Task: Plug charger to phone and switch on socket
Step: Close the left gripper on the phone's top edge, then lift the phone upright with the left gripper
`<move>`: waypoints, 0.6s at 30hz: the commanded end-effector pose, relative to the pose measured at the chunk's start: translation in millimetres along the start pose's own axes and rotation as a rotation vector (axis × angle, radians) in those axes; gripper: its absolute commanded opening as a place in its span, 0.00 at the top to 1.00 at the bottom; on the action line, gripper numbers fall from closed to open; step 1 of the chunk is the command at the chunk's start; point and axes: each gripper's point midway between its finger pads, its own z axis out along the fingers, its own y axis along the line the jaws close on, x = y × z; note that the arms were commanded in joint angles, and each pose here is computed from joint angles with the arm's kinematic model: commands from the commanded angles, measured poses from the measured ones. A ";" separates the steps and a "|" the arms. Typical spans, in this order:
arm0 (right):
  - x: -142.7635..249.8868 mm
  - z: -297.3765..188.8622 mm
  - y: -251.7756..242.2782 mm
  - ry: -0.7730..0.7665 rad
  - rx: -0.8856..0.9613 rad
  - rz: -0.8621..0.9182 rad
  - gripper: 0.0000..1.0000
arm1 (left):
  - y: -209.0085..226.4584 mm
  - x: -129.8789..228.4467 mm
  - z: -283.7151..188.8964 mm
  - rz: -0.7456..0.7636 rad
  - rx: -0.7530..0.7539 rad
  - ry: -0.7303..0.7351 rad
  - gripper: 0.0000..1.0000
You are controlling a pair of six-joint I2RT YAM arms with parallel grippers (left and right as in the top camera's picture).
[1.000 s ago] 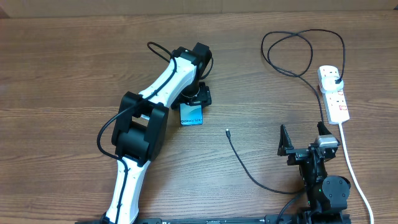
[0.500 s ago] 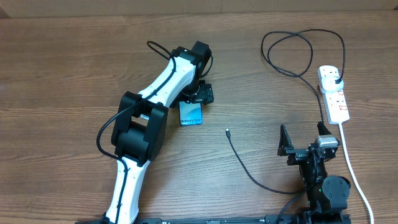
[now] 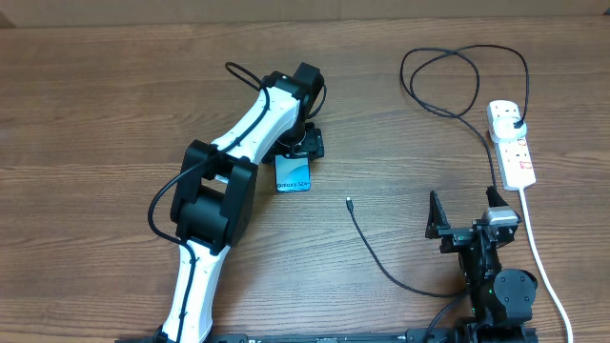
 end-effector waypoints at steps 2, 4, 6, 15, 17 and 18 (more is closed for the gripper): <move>2.1 0.3 -1.0 -0.002 0.005 -0.001 0.00 | 0.9 -5.0 -0.3 0.007 -0.003 -0.006 0.14; 2.1 0.3 -1.0 -0.002 0.005 -0.002 0.00 | 0.6 -4.3 -2.8 0.007 -0.001 -0.001 0.16; 2.1 0.3 -1.0 -0.002 0.005 -0.002 0.00 | 0.0 -5.4 -4.6 0.007 0.001 -0.005 0.16; 2.1 0.3 -1.0 -0.002 0.005 -0.002 0.00 | -0.5 -6.2 -5.6 0.007 0.003 -0.009 0.19; 2.1 0.3 -1.0 -0.002 0.005 -0.002 0.00 | -0.4 -6.3 -5.6 0.008 0.002 -0.010 0.00; 2.1 0.3 -1.0 -0.002 0.005 -0.002 0.00 | -0.4 -6.2 -5.5 0.015 0.002 -0.009 0.00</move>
